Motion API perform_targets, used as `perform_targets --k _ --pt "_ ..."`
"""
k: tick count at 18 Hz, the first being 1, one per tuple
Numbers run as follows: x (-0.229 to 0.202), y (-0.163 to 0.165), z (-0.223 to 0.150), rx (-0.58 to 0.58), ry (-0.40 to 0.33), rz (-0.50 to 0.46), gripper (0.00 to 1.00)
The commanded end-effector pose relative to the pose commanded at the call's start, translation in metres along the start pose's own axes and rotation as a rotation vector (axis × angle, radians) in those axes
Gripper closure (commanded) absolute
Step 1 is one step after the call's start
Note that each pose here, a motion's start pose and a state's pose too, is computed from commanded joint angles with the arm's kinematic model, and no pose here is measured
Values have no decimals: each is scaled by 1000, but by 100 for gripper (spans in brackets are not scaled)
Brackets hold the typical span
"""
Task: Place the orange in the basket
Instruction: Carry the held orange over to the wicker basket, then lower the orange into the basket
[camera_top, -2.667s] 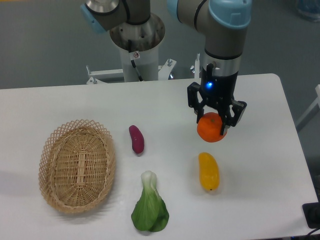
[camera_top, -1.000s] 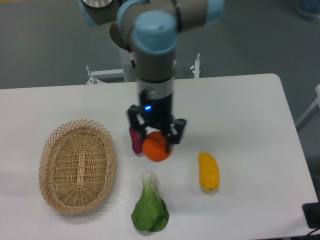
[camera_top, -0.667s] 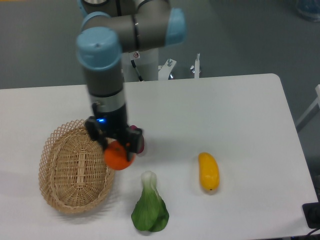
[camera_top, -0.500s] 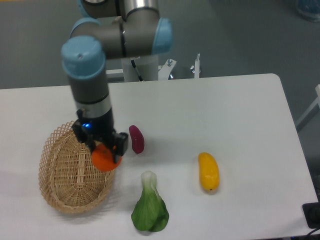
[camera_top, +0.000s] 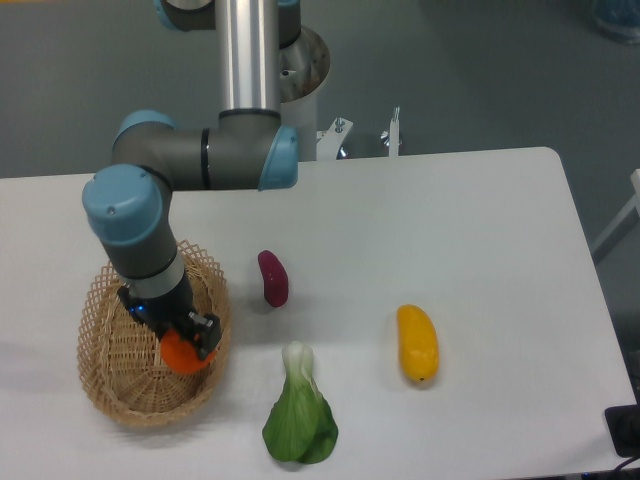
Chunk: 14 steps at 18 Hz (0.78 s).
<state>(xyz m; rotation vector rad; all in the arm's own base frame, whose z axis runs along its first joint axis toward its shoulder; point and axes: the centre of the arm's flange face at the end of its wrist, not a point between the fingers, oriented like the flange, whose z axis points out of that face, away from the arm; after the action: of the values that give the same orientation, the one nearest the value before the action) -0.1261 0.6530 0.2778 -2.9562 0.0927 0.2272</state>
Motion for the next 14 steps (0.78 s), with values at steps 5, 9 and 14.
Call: perform_targets --k 5,9,14 --pt "31 -2 5 -10 46 101 45" --pt "51 9 18 -51 71 109 44" --pt "61 12 23 -61 85 117 43"
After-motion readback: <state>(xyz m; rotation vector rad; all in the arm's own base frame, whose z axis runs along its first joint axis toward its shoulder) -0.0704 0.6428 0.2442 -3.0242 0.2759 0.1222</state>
